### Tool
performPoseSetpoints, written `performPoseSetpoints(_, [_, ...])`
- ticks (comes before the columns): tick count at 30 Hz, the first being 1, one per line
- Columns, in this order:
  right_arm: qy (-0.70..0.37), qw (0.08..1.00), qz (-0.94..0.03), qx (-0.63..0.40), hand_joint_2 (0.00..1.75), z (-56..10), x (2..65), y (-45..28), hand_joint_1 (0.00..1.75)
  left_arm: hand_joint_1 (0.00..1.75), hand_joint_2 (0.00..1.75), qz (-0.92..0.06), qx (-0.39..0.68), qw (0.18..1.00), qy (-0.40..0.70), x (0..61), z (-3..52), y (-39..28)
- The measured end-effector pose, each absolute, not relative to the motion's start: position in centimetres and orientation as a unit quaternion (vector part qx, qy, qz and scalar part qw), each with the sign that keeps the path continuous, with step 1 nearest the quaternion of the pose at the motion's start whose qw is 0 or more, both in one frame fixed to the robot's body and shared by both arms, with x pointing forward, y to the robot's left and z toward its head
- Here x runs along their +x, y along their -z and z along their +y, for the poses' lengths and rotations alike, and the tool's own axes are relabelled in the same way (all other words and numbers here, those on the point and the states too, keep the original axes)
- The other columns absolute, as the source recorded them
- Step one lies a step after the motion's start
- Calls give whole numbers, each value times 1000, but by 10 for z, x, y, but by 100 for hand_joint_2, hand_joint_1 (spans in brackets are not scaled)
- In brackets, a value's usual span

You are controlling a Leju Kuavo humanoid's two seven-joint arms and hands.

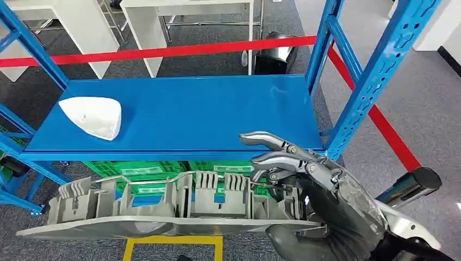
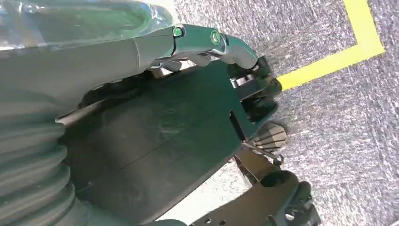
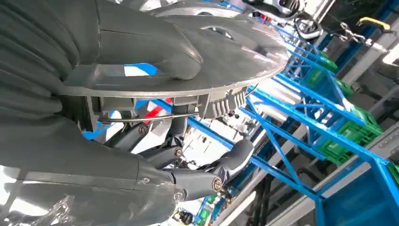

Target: Take the parts from the cabinet and place them on the table.

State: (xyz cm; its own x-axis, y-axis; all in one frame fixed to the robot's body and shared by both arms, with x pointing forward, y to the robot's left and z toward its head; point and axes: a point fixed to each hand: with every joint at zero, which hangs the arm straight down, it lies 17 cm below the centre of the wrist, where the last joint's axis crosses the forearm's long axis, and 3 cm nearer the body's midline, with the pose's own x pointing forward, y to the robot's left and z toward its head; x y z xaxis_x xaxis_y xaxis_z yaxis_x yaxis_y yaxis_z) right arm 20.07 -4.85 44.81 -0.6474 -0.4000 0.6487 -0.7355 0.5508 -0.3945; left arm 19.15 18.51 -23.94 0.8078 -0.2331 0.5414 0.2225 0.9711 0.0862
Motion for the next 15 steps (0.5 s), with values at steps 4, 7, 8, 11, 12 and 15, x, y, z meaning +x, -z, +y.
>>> performPoseSetpoints(4, [-333, 253, -844, 337, 175, -48, 201, -447, 175, 0, 175, -280, 7, 953, 115, 187, 184, 241])
performPoseSetpoints(7, [-333, 252, -845, 334, 175, -48, 201, -448, 175, 0, 175, -276, 8, 954, 116, 182, 187, 243])
performPoseSetpoints(8, [-332, 252, -846, 333, 175, -49, 201, -447, 175, 0, 175, -277, 7, 954, 116, 183, 187, 243])
performPoseSetpoints(11, [-331, 252, -848, 328, 175, -49, 202, -448, 175, 0, 175, -273, 7, 955, 116, 177, 187, 244])
performPoseSetpoints(12, [-331, 253, -848, 328, 175, -49, 202, -447, 175, 0, 175, -274, 7, 955, 116, 178, 186, 244])
performPoseSetpoints(15, [-330, 254, -850, 323, 175, -49, 204, -447, 175, 0, 175, -274, 5, 955, 116, 178, 183, 243])
